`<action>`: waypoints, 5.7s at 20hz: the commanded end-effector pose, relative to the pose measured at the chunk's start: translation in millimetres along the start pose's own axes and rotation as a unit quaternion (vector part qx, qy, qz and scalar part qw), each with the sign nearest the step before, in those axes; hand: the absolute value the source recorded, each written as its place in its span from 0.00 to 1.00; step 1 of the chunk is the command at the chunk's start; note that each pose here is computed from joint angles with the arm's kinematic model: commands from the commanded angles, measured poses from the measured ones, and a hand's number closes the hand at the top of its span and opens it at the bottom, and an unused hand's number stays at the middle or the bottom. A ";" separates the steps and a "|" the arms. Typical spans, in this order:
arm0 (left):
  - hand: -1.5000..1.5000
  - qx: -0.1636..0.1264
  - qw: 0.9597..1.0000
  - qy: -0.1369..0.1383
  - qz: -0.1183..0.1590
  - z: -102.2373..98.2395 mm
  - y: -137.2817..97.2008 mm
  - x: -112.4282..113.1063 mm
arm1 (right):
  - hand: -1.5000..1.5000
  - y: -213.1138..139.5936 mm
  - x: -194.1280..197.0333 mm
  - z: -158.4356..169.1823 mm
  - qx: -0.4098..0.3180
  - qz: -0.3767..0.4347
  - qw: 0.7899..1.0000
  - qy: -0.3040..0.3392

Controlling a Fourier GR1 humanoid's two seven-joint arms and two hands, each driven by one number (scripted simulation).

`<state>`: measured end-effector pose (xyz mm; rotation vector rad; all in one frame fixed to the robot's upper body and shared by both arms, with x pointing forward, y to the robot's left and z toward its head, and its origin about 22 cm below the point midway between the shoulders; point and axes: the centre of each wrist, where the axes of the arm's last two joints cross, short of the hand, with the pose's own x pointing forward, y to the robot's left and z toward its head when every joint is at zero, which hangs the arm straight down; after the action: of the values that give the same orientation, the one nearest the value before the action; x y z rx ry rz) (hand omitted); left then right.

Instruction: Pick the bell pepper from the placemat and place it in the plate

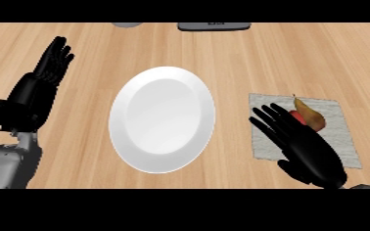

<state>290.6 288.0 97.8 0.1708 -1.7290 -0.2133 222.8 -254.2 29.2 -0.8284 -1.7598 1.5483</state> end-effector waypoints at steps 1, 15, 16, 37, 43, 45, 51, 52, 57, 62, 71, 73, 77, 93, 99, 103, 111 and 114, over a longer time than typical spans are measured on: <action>0.50 0.006 1.000 -0.003 -0.002 -8.8 3.9 8.2 | 0.00 -19.9 6.8 -2.0 0.066 0.100 0.989 0.086; 0.50 -0.013 1.000 -0.008 -0.004 -7.8 3.1 2.2 | 0.00 -37.0 56.2 -46.0 0.202 0.188 0.934 0.227; 0.50 -0.019 1.000 0.005 0.013 -12.8 0.3 4.2 | 0.00 -25.6 62.3 -33.6 0.194 0.210 0.930 0.232; 0.50 -0.010 1.000 -0.012 0.006 -9.1 -17.8 6.3 | 0.00 24.4 -25.7 -40.0 0.252 0.221 0.895 0.295; 0.50 -0.020 1.000 -0.014 0.001 1.5 -9.2 3.1 | 0.00 29.8 -40.6 -54.1 0.257 0.240 0.881 0.318; 0.50 -0.008 1.000 -0.007 -0.002 -3.7 3.0 -3.8 | 0.00 45.4 -26.2 -38.5 0.254 0.258 0.877 0.315; 0.50 -0.021 1.000 -0.009 0.010 -6.6 -6.7 3.9 | 1.00 40.2 -38.4 -49.0 0.132 0.272 0.927 0.222; 0.50 -0.019 1.000 -0.009 0.005 -6.5 -14.3 7.5 | 1.00 29.3 -41.8 -42.1 0.119 0.283 0.928 0.209; 0.50 -0.010 1.000 0.000 0.005 -4.5 -7.6 5.0 | 1.00 18.0 -26.7 -17.7 0.074 0.210 0.932 0.287; 0.50 0.016 1.000 0.004 0.000 4.6 8.0 4.0 | 1.00 20.2 -44.6 40.6 0.081 0.040 0.881 0.465; 0.50 0.000 1.000 -0.002 0.006 5.7 11.9 7.7 | 1.00 -76.2 32.7 55.8 -0.044 -0.070 0.929 0.361; 0.50 -0.007 1.000 -0.006 0.002 12.6 7.4 -0.9 | 1.00 -86.3 49.8 46.5 -0.090 -0.109 0.938 0.317; 0.50 0.002 1.000 -0.005 0.002 3.1 5.5 1.5 | 1.00 -112.7 86.1 44.0 -0.137 -0.178 0.935 0.275; 0.50 -0.024 1.000 -0.008 0.006 8.5 -11.2 14.0 | 1.00 -117.9 152.0 -113.8 -0.107 -0.239 0.938 0.226; 0.50 -0.022 1.000 -0.021 0.003 -14.7 -16.0 14.7 | 1.00 -99.3 175.2 -172.8 -0.094 -0.248 0.932 0.246; 0.50 -0.028 0.999 -0.010 0.014 -13.3 -4.5 9.8 | 1.00 -68.2 164.8 -198.3 -0.088 -0.242 0.933 0.251; 0.50 -0.030 0.999 -0.020 0.001 -17.3 -0.1 10.0 | 1.00 -27.9 140.1 -248.3 -0.027 -0.215 0.940 0.263; 0.50 -0.037 0.999 -0.022 0.008 -18.3 -17.2 -4.0 | 0.00 -18.4 140.4 -250.1 -0.063 -0.269 0.906 0.320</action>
<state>304.5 274.3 101.6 0.1066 -1.7595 -0.2623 326.4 0.6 88.2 -0.7246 -1.4698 0.7856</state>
